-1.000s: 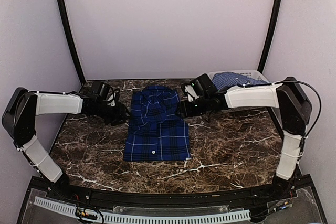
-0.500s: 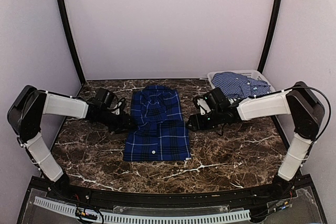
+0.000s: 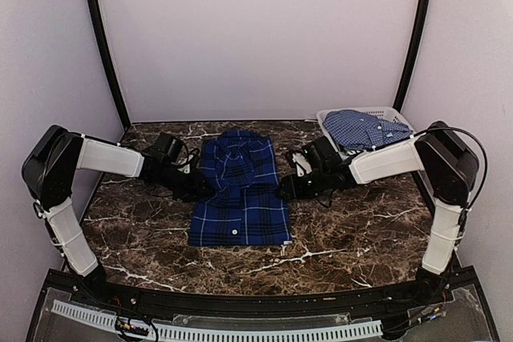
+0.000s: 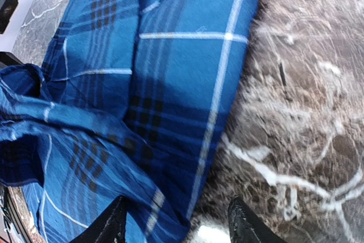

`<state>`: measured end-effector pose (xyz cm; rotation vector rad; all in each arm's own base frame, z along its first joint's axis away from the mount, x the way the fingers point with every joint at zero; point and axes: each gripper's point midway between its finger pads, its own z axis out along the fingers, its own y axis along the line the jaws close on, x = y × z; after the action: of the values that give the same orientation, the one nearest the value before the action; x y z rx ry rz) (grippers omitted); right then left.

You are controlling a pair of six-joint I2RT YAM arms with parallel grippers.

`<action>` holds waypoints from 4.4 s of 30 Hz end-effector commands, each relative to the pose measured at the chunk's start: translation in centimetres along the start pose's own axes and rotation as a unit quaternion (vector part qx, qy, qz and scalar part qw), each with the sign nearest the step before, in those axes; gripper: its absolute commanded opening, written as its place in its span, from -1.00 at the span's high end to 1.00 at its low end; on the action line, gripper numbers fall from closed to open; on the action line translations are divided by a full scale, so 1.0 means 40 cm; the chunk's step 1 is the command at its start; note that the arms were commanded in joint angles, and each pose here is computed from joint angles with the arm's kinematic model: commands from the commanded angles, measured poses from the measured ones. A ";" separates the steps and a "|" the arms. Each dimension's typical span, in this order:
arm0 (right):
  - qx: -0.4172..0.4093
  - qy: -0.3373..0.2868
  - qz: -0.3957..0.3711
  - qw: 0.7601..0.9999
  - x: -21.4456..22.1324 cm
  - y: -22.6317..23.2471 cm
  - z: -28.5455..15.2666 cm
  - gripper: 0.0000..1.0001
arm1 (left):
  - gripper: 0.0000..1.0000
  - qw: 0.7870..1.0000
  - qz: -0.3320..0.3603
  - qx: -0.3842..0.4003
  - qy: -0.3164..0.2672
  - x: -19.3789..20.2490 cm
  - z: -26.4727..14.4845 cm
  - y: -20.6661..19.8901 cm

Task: Fold and stack the long sleeve shirts
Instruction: Smooth out the 2/3-rectangle-folded shirt at the center of the board.

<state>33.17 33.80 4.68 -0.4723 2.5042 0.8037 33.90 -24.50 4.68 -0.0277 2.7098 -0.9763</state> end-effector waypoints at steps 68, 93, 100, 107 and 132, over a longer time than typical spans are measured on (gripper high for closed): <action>-0.011 -0.070 -0.062 0.996 -0.187 0.102 -0.027 1.00 | 1.00 0.989 0.042 -0.052 -0.131 -0.069 -0.124 -0.002; 0.099 -0.089 -0.070 0.989 -0.247 0.109 -0.108 -0.17 | 0.09 0.975 0.047 -0.144 -0.164 -0.107 -0.193 -0.010; 0.030 -0.053 -0.093 0.994 -0.182 0.239 -0.020 0.11 | 0.48 0.992 0.052 -0.042 -0.107 -0.002 -0.115 -0.126; 0.019 -0.031 -0.085 0.996 -0.179 0.240 0.062 0.26 | 0.66 0.994 0.066 -0.033 -0.086 -0.041 -0.011 -0.144; 0.054 -0.026 -0.058 0.997 -0.255 0.107 0.062 0.05 | 0.68 0.994 0.048 -0.081 -0.054 -0.154 0.146 -0.045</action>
<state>39.40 40.85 5.15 -0.5588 2.5211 0.6181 41.08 -29.00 3.33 -0.0183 2.6294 -0.7251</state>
